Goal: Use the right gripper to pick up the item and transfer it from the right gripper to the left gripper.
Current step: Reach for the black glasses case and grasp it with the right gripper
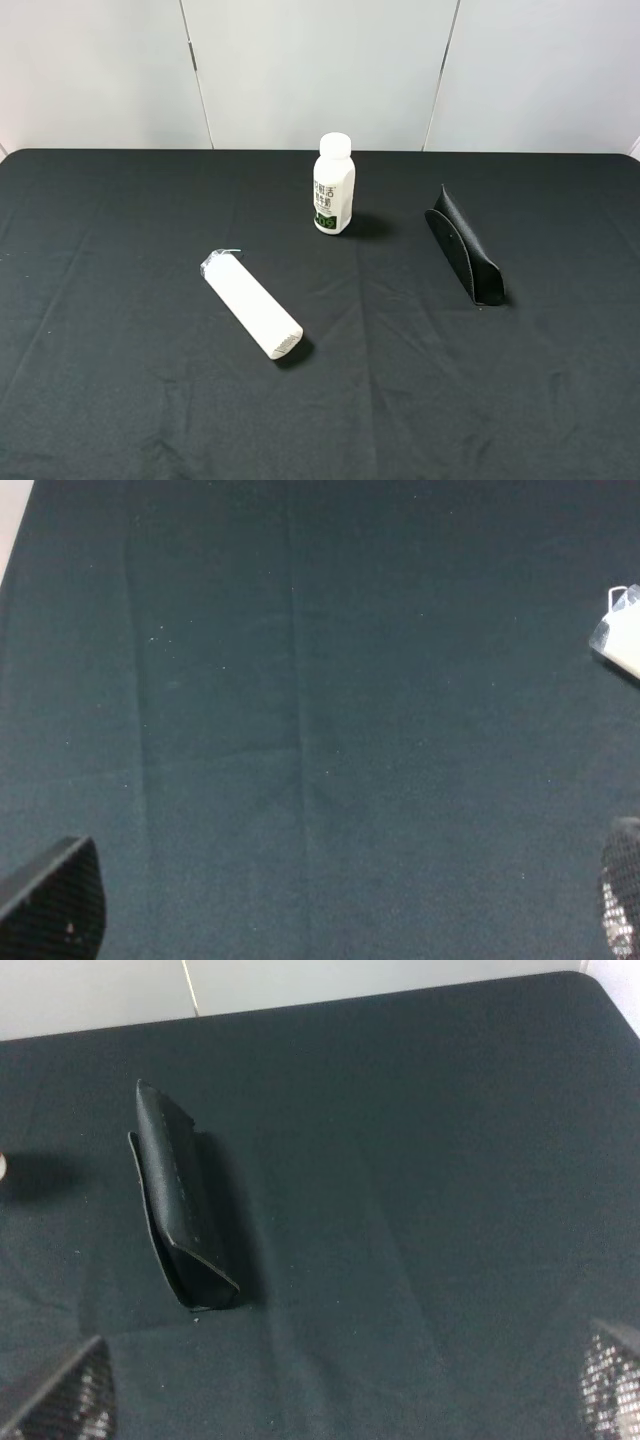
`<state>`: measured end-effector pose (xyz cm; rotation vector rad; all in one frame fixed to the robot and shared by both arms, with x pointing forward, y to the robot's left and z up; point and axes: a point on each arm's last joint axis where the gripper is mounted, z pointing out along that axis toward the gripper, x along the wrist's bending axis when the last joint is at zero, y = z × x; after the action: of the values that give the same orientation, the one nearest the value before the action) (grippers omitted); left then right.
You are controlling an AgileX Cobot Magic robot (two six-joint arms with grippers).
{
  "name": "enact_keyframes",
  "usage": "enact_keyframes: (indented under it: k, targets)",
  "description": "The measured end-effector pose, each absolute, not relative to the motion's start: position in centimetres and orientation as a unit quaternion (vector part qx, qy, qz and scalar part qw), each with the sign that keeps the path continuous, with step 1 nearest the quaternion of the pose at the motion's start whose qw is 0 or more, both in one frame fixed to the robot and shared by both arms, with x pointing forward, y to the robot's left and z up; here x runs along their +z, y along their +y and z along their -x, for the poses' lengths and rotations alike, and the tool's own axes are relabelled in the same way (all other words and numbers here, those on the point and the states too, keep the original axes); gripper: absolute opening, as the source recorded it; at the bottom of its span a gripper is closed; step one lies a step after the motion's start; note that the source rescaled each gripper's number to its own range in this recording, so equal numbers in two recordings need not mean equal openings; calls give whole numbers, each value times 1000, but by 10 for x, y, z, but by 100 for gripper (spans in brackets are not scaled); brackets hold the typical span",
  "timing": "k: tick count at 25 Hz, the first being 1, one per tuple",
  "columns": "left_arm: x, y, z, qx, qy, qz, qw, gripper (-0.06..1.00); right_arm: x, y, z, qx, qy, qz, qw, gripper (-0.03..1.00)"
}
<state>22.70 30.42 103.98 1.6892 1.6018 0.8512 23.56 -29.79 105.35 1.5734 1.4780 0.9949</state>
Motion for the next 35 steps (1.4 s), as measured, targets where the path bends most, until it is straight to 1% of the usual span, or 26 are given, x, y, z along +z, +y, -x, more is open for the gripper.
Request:
enact_keyframes:
  k: [27, 30, 35]
  targets:
    - [1040, 304, -227, 325, 611, -644, 325, 97, 1054, -297, -236, 390, 577, -614, 370, 100]
    - [1040, 304, -227, 325, 611, -644, 325, 97, 1064, -296, -241, 390, 582, -619, 355, 100]
    - [1040, 304, -227, 325, 611, -644, 325, 97, 1096, -294, -269, 368, 601, -634, 317, 100]
